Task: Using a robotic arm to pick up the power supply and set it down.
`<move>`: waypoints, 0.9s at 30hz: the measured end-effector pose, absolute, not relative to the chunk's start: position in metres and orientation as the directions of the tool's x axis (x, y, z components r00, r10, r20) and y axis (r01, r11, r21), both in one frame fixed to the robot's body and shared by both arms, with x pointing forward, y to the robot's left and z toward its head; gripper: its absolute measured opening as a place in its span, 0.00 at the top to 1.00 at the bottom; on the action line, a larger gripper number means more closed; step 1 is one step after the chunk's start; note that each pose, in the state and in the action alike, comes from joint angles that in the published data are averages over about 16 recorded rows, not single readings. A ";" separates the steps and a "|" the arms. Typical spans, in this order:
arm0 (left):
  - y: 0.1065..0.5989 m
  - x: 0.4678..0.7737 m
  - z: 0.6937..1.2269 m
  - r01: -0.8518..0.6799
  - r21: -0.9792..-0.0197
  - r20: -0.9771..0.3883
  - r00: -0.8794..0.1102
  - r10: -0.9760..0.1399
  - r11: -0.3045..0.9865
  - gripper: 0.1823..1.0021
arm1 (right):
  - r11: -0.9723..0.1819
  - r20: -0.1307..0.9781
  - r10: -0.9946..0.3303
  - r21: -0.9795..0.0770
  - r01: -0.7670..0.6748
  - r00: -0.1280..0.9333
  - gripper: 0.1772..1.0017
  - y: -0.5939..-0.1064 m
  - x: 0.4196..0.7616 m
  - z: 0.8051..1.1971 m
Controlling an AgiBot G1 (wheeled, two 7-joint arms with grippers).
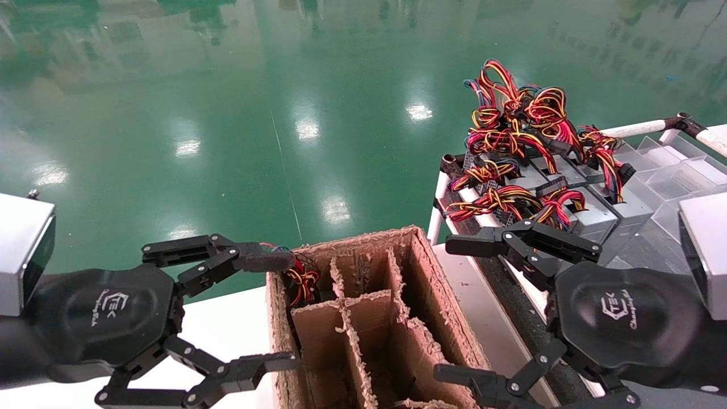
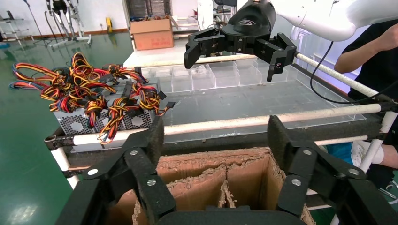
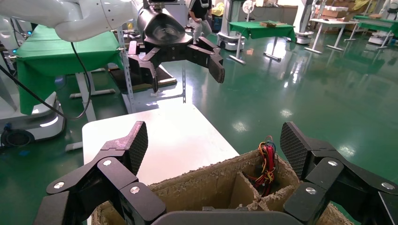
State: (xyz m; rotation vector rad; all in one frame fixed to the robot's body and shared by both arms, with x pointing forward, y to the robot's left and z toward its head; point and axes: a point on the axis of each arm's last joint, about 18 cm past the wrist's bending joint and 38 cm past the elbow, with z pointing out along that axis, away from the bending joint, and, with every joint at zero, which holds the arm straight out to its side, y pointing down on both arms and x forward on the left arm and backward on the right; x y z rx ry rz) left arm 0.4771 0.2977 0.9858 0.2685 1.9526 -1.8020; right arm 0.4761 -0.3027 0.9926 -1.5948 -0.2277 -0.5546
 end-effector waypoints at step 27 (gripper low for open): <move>0.298 0.477 0.986 0.445 -0.887 -0.460 -0.872 -0.167 0.120 0.85 | -0.145 0.400 -0.332 -0.916 0.373 0.854 0.00 -0.278 0.541 0.982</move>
